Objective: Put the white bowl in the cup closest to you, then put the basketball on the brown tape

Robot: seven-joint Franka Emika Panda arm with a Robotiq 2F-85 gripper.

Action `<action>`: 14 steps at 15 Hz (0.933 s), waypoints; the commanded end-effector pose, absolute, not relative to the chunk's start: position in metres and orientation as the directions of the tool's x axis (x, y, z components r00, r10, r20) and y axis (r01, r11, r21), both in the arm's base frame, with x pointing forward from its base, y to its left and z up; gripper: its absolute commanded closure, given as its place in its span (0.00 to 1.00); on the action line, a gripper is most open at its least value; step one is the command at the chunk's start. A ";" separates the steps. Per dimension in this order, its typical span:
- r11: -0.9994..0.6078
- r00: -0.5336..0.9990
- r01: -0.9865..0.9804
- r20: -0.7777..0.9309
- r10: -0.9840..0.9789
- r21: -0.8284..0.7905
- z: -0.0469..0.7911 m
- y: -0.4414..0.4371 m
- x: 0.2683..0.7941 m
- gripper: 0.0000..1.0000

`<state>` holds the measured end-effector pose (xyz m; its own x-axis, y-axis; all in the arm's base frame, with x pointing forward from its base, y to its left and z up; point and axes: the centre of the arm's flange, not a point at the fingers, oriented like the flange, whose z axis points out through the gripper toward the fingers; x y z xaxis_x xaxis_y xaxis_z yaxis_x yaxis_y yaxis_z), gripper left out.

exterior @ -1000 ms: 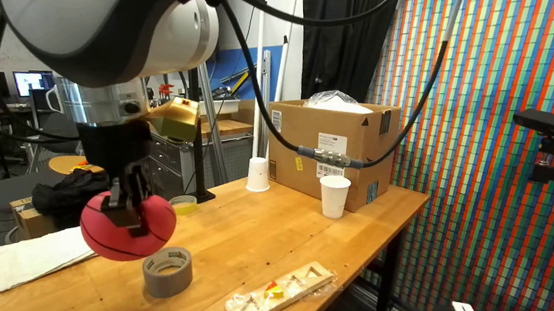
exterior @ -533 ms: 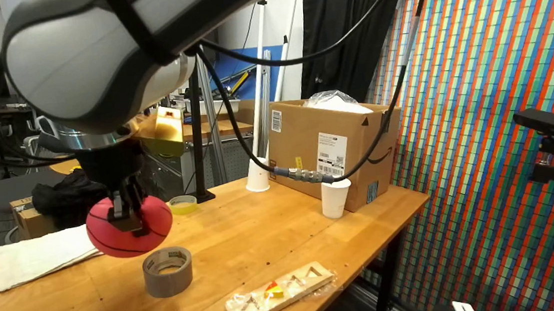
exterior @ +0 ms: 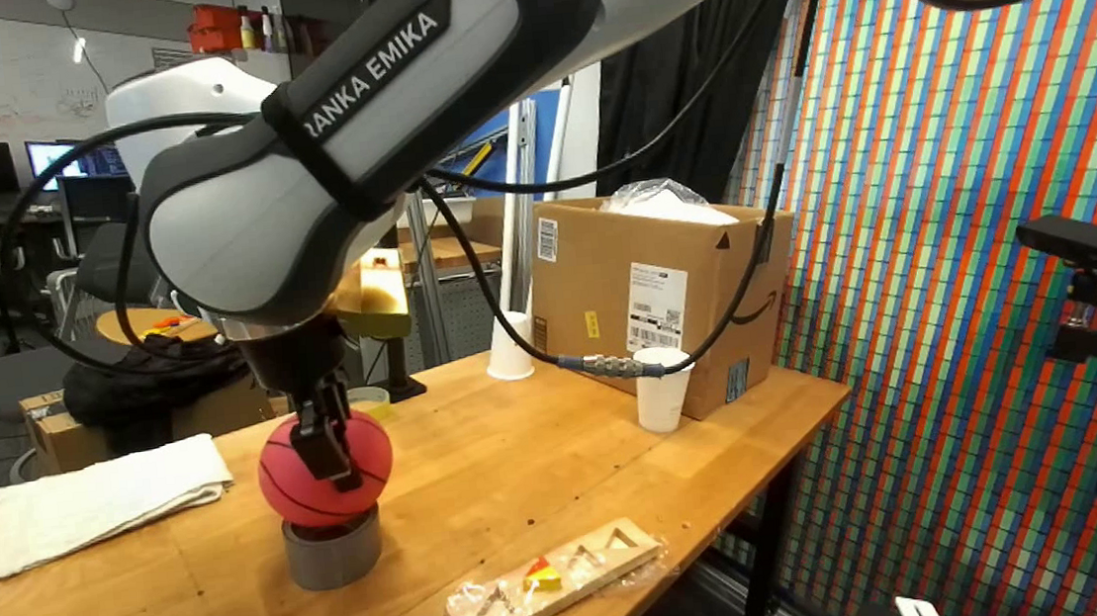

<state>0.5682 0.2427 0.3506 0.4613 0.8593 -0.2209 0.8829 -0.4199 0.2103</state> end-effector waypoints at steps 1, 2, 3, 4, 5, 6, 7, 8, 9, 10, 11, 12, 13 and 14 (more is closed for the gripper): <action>-0.433 0.473 0.878 -0.237 0.849 0.202 0.353 0.234 0.571 0.04; -0.439 0.477 0.877 -0.241 0.845 0.197 0.354 0.233 0.570 0.00; -0.442 0.480 0.875 -0.243 0.843 0.195 0.354 0.232 0.570 0.00; -0.447 0.484 0.874 -0.245 0.840 0.192 0.355 0.231 0.569 0.00; -0.453 0.488 0.872 -0.246 0.837 0.188 0.357 0.231 0.568 0.00; -0.458 0.492 0.869 -0.246 0.835 0.185 0.360 0.232 0.567 0.00; -0.462 0.495 0.868 -0.246 0.834 0.182 0.362 0.233 0.566 0.00; -0.468 0.499 0.866 -0.246 0.831 0.177 0.366 0.233 0.563 0.00; -0.476 0.505 0.863 -0.245 0.828 0.172 0.369 0.234 0.562 0.00; -0.482 0.509 0.861 -0.242 0.826 0.165 0.372 0.237 0.559 0.00; -0.485 0.510 0.860 -0.244 0.825 0.159 0.375 0.240 0.555 0.00; -0.489 0.512 0.859 -0.244 0.823 0.153 0.377 0.243 0.553 0.00; -0.490 0.511 0.860 -0.244 0.824 0.145 0.379 0.248 0.549 0.00; -0.490 0.509 0.861 -0.243 0.826 0.140 0.381 0.253 0.546 0.00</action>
